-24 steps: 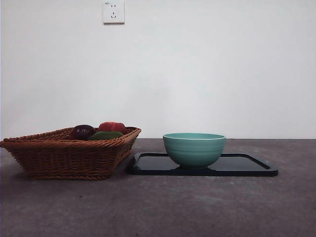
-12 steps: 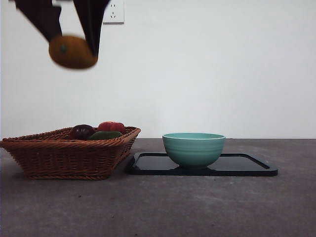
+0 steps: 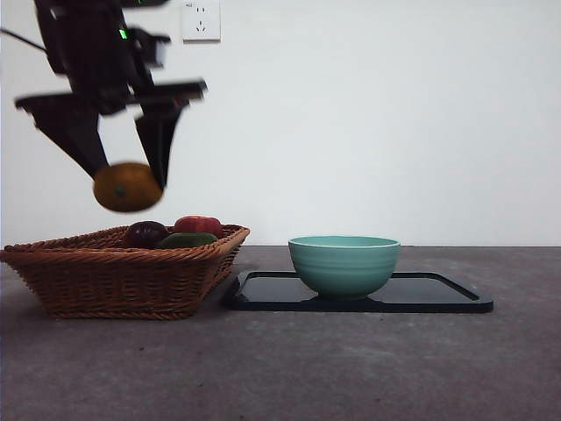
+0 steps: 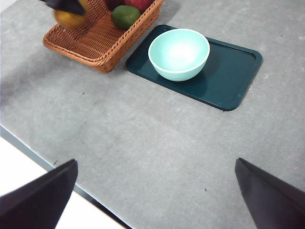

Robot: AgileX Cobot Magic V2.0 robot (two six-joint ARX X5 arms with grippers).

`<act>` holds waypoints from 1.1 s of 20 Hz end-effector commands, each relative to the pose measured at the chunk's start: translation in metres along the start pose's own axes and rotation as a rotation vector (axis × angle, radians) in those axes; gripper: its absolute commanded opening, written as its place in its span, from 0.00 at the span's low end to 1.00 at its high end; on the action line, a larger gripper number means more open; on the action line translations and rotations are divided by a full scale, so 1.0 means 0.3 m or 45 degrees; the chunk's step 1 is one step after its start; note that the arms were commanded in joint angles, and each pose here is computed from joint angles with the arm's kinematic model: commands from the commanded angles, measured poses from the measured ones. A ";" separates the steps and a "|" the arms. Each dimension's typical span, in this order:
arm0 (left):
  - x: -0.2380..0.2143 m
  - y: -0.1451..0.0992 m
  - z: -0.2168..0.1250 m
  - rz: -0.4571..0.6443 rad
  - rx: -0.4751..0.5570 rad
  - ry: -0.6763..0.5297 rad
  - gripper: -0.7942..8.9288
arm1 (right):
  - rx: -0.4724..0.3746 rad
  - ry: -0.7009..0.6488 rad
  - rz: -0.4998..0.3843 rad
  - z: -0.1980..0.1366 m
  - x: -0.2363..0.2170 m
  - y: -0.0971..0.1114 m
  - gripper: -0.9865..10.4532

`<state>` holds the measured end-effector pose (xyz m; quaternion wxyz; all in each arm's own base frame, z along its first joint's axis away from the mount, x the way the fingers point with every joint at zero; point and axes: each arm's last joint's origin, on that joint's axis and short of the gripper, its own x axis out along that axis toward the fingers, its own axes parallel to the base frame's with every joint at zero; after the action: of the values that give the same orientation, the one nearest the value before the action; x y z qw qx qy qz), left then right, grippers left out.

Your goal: Pick up the wifruite, put it on the bowl, pick up the plate, put it on desk

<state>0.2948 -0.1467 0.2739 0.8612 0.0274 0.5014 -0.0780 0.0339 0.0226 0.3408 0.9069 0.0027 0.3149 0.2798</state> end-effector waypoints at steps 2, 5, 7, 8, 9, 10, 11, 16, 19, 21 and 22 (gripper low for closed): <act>0.101 -0.010 0.013 0.019 0.024 0.047 0.37 | 0.004 -0.019 0.009 0.008 -0.005 0.003 0.59; 0.188 -0.015 0.006 0.039 0.035 0.114 0.37 | 0.005 -0.019 0.009 0.008 -0.005 0.003 0.59; 0.234 -0.020 0.000 0.048 0.039 0.146 0.37 | 0.005 -0.019 0.009 0.008 -0.005 0.003 0.59; 0.251 -0.021 -0.002 0.050 0.041 0.155 0.37 | 0.005 -0.019 0.009 0.008 -0.005 0.003 0.59; 0.264 -0.022 -0.004 0.053 0.041 0.165 0.37 | 0.005 -0.019 0.009 0.008 -0.005 0.003 0.59; 0.276 -0.023 -0.007 0.056 0.043 0.176 0.37 | 0.005 -0.019 0.009 0.008 -0.005 0.003 0.59; 0.285 -0.023 -0.010 0.059 0.044 0.188 0.37 | 0.005 -0.019 0.009 0.008 -0.005 0.003 0.59; 0.299 -0.024 -0.013 0.064 0.046 0.204 0.37 | 0.006 -0.018 0.009 0.007 -0.005 0.003 0.59; 0.297 -0.024 -0.014 0.064 0.047 0.208 0.42 | 0.006 -0.019 0.009 0.008 -0.005 0.003 0.59; 0.287 -0.025 -0.005 0.062 0.046 0.203 0.58 | 0.006 -0.018 0.009 0.007 -0.005 0.003 0.59; 0.277 -0.026 0.003 0.059 0.046 0.201 0.62 | 0.006 -0.018 0.009 0.007 -0.005 0.003 0.59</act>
<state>0.3285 -0.1588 0.2024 0.8172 0.0566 0.5706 -0.0582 0.0339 0.0226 0.3408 0.9070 0.0027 0.3147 0.2798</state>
